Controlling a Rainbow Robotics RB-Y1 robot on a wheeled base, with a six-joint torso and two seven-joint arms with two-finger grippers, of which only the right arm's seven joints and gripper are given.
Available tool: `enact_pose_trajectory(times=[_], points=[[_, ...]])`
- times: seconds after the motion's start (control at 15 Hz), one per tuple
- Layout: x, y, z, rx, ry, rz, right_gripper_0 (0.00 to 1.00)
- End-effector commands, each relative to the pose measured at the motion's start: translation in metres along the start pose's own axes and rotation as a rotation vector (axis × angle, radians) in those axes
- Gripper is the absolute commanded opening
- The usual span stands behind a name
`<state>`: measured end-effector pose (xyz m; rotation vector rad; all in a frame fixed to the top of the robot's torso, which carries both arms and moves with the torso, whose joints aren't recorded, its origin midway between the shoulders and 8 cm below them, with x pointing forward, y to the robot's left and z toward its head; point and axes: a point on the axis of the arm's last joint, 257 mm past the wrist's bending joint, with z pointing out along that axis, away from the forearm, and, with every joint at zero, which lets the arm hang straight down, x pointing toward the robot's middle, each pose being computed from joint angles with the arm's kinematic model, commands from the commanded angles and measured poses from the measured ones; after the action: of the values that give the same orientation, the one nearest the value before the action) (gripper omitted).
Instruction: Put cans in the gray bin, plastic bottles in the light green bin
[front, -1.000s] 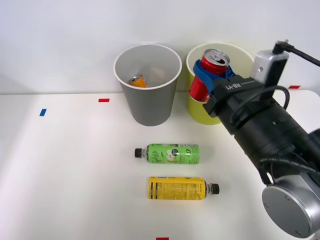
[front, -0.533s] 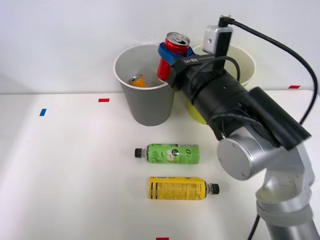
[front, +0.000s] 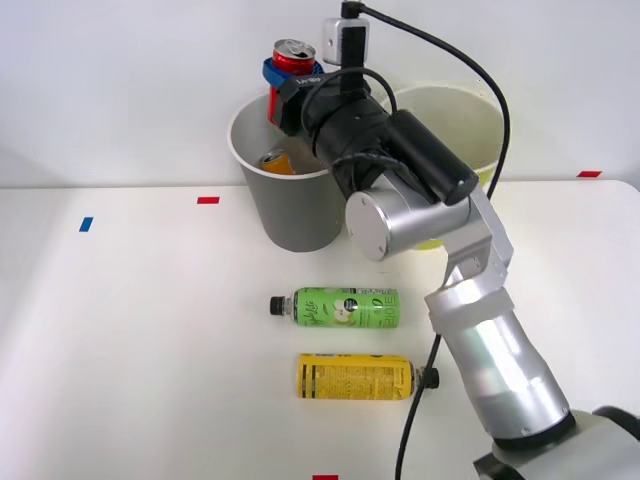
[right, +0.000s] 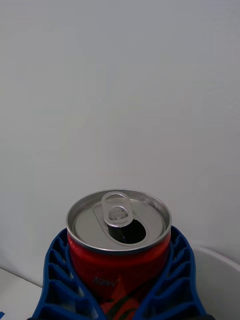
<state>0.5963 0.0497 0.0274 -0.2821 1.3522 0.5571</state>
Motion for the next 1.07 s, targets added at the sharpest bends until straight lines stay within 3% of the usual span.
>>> enact_pose_trajectory(times=[0.07,0.27,0.33,0.47,0.8,1.07], points=[[-0.001,-0.010,0.018,0.020,0.015,-0.051,0.00],[0.003,-0.013,0.020,0.027,0.025,-0.070,0.03],[0.003,-0.012,0.020,0.026,0.025,-0.072,0.37],[0.006,-0.008,0.020,0.019,0.029,-0.075,0.77],[0.019,0.002,0.005,0.001,-0.039,-0.087,0.88],[0.029,-0.026,-0.034,0.040,-0.132,-0.143,0.89]])
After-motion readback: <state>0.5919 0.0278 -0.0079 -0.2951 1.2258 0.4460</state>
